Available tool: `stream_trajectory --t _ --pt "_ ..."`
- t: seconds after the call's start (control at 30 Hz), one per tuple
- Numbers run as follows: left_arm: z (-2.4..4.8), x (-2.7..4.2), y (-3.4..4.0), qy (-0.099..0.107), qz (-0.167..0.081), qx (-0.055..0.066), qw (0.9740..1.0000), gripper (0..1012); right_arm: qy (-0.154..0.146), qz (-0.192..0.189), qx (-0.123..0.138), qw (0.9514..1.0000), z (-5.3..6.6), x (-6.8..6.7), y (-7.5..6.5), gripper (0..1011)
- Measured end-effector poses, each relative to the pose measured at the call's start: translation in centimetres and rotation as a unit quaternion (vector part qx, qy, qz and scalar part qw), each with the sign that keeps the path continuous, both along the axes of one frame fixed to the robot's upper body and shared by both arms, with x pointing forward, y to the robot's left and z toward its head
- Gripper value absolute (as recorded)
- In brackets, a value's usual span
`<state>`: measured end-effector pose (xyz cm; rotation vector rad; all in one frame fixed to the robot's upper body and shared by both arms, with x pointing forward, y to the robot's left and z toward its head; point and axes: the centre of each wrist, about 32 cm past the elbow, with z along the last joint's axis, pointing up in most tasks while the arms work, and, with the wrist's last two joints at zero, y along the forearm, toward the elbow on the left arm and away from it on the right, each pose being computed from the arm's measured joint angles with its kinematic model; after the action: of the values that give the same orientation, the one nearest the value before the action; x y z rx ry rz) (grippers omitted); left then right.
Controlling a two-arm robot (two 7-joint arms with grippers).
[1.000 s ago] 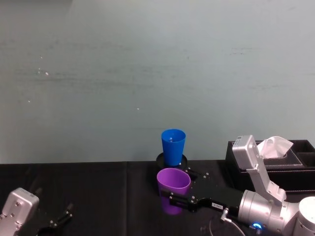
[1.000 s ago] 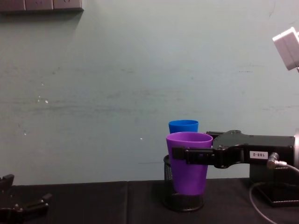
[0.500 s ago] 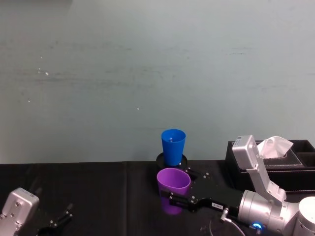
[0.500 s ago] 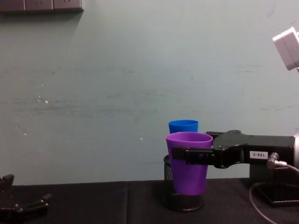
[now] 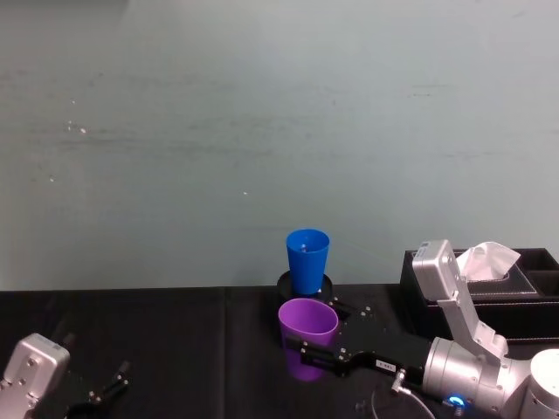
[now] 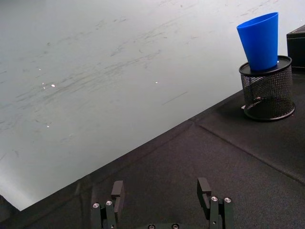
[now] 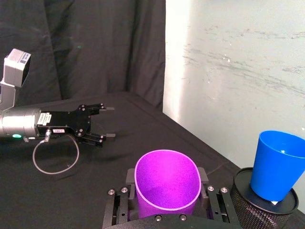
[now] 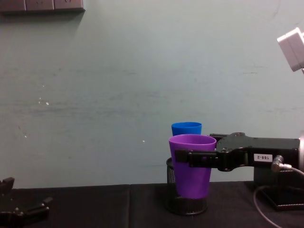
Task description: Pick up one cup with a gripper and tap it against the other cup.
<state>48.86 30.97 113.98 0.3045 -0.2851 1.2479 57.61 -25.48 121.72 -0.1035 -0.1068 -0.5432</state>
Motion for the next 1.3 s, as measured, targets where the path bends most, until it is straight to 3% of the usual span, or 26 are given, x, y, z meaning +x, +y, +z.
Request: stream_trajectory --t 0.3,0.5,1.3 --pt "0.00 0.00 0.00 0.000 0.000 0.000 1.0000 1000 0.001 0.000 -0.001 1.0000 -0.1 0.0 0.0 736" --pt "0.00 0.00 0.00 0.000 0.000 0.000 1.0000 1000 0.006 -0.010 -0.007 0.9999 -0.9 0.7 0.2 736" --pt "0.00 0.00 0.00 0.000 0.000 0.000 1.0000 1000 0.006 -0.103 0.019 0.9945 -2.5 5.2 1.4 736"
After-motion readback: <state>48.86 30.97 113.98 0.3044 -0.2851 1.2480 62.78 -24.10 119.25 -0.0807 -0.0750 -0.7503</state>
